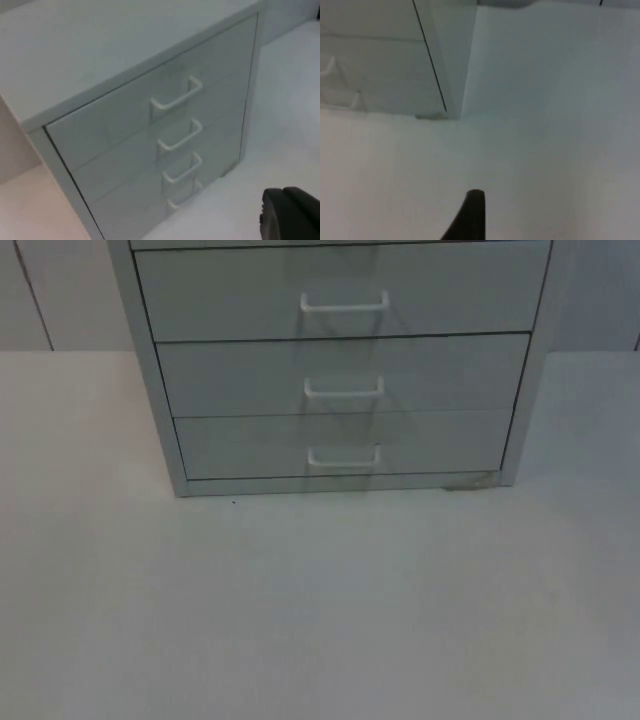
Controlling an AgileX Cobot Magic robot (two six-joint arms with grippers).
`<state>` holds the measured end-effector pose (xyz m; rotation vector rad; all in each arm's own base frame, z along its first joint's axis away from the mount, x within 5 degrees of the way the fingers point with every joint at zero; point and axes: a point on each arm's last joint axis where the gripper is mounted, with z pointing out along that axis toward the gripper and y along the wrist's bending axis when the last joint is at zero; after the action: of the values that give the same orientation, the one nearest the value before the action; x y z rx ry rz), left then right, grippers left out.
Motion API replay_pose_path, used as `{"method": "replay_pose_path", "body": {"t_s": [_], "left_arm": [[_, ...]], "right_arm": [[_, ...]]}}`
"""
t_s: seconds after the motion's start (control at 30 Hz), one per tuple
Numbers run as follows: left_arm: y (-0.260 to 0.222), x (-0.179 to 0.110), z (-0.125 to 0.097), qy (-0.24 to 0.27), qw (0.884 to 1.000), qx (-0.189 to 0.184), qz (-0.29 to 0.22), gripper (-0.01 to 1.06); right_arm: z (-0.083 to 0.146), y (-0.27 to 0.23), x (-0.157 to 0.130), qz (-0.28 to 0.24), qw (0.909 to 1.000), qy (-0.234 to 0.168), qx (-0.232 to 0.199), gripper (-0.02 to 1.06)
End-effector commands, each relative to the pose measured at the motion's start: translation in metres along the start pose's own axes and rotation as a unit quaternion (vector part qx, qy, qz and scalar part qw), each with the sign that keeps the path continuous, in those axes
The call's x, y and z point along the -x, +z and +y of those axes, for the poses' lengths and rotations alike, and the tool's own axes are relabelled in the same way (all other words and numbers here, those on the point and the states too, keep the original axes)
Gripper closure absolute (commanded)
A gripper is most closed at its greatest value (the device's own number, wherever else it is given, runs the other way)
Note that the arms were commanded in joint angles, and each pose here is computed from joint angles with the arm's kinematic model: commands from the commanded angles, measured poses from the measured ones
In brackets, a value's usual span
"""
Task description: Open the drawer with the left hand, place the block into the drawer with the right hand, then close the drawer with the left hand.
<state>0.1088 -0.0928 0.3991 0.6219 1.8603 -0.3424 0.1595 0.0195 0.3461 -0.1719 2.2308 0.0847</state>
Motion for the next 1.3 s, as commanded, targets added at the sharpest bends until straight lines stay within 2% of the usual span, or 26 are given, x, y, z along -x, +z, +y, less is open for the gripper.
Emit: {"method": "replay_pose_path", "body": {"t_s": [0.0, 0.13, 0.2, 0.3, 0.5, 0.7, 0.83, 1.0, 1.07, 1.17, 1.27], "left_arm": [[-0.019, -0.010, 0.005, -0.010, 1.000, -0.008, -0.025, 1.05], [-0.045, -0.030, 0.013, -0.025, 0.998, -0.012, -0.055, 1.05], [-0.053, -0.036, 0.015, -0.030, 0.997, -0.014, -0.066, 1.05], [-0.077, -0.057, 0.022, -0.052, 0.994, -0.022, -0.092, 1.05], [-0.105, -0.080, 0.034, -0.061, 0.994, -0.009, -0.087, 1.05], [-0.125, -0.098, 0.035, -0.037, 0.995, -0.037, -0.088, 1.05], [-0.133, -0.108, 0.037, -0.034, 0.995, -0.040, -0.080, 1.05], [-0.139, -0.114, 0.040, -0.037, 0.994, -0.039, -0.090, 1.05], [-0.144, -0.117, 0.041, -0.035, 0.993, -0.039, -0.102, 1.05], [-0.138, -0.121, 0.040, -0.032, 0.995, -0.040, -0.091, 1.05], [-0.121, -0.133, 0.032, -0.032, 0.997, -0.051, -0.055, 1.05]], "right_arm": [[0.002, -0.019, 0.001, -0.038, 0.9993, -0.001, 0.003, 0.20], [0.005, -0.047, -0.005, -0.089, 0.9959, 0.007, 0.013, 0.20], [0.006, -0.054, -0.008, -0.098, 0.9950, 0.008, 0.015, 0.20], [0.009, -0.079, -0.022, -0.129, 0.9914, 0.007, 0.021, 0.20], [0.012, -0.110, -0.044, -0.156, 0.9874, -0.012, 0.025, 0.20], [0.015, -0.133, -0.067, -0.172, 0.9842, -0.028, 0.027, 0.20], [0.017, -0.144, -0.082, -0.189, 0.9810, -0.031, 0.030, 0.20], [0.018, -0.140, -0.098, -0.189, 0.9810, -0.031, 0.031, 0.20], [0.018, -0.129, -0.113, -0.173, 0.9839, -0.032, 0.032, 0.20], [0.018, -0.122, -0.125, -0.157, 0.9862, -0.042, 0.032, 0.20], [0.019, -0.116, -0.137, -0.151, 0.9866, -0.052, 0.033, 0.20]]}}
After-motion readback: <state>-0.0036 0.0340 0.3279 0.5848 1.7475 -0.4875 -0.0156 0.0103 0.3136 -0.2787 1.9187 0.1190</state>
